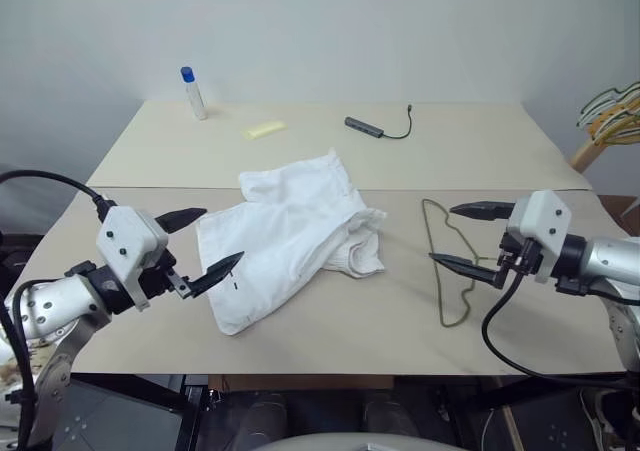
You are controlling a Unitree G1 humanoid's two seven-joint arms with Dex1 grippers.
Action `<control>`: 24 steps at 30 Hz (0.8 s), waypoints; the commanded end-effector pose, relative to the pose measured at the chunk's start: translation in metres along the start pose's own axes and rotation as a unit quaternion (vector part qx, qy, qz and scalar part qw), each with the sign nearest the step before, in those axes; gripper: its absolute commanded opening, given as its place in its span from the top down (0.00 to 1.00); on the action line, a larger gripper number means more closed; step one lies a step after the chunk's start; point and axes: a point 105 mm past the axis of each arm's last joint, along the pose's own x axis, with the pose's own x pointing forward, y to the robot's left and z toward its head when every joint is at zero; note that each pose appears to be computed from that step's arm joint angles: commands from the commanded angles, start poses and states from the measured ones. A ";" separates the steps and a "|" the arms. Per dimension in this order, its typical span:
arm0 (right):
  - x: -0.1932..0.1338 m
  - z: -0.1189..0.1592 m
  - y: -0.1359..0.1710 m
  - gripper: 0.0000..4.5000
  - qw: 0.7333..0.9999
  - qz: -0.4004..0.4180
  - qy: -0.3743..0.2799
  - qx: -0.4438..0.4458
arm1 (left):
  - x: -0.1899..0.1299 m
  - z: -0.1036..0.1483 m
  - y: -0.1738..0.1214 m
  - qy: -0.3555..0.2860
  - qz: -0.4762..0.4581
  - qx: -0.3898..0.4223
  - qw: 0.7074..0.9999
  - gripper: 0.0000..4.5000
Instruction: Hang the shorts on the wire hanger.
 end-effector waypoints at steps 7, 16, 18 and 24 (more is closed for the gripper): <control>-0.004 0.012 -0.003 0.01 1.000 -0.006 -0.011 -0.026 | -0.001 0.012 -0.004 -0.015 -0.009 0.019 1.000 0.00; 0.001 0.017 -0.005 0.01 0.999 0.004 -0.017 -0.032 | 0.001 -0.019 -0.047 0.114 -0.081 -0.025 0.990 0.00; -0.001 0.015 -0.002 0.01 0.999 0.007 -0.012 -0.032 | 0.001 -0.029 -0.055 0.149 -0.089 -0.031 0.984 0.00; -0.001 0.015 0.003 0.01 0.999 0.007 -0.012 -0.029 | 0.007 -0.051 -0.066 0.242 -0.096 -0.026 0.965 0.00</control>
